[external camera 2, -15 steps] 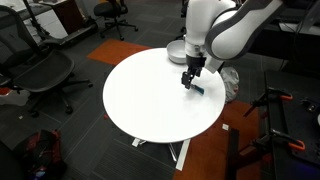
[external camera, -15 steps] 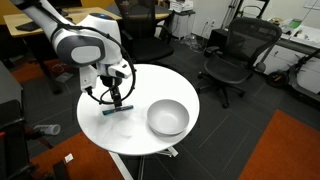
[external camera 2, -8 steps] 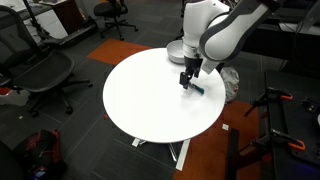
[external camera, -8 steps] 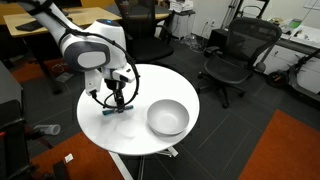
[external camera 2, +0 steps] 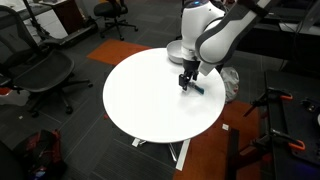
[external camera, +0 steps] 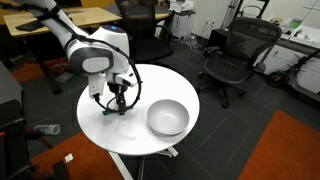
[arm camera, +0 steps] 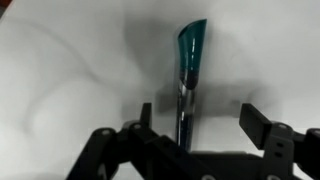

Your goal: Put the marker in the bowl

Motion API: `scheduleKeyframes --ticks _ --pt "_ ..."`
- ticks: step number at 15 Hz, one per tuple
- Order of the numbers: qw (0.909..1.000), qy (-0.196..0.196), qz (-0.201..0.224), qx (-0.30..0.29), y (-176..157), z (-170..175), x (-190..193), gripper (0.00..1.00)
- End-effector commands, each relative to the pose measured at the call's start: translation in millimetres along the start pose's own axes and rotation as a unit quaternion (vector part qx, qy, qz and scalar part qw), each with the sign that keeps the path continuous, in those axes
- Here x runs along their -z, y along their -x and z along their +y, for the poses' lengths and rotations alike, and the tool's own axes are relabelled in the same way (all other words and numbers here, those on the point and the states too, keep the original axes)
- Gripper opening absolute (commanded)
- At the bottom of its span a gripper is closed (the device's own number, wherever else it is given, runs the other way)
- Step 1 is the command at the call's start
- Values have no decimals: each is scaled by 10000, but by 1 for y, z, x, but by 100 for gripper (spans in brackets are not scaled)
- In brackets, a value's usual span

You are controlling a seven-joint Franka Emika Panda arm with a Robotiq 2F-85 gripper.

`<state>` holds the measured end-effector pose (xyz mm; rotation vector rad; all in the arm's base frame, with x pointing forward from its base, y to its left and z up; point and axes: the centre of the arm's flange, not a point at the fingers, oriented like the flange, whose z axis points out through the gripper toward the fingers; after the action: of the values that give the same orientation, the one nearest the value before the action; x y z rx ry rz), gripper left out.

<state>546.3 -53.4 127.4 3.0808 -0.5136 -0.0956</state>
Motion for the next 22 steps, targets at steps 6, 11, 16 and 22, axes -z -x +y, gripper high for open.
scheduleKeyframes --ticks 6,11,16,22 --pt "9998 -125 94 79 -8 -1 -5 21" --pt "9998 -131 158 85 -7 -1 1 5" --pt "9989 71 424 192 -3 7 35 5" --pt "9965 288 750 241 -7 31 89 5"
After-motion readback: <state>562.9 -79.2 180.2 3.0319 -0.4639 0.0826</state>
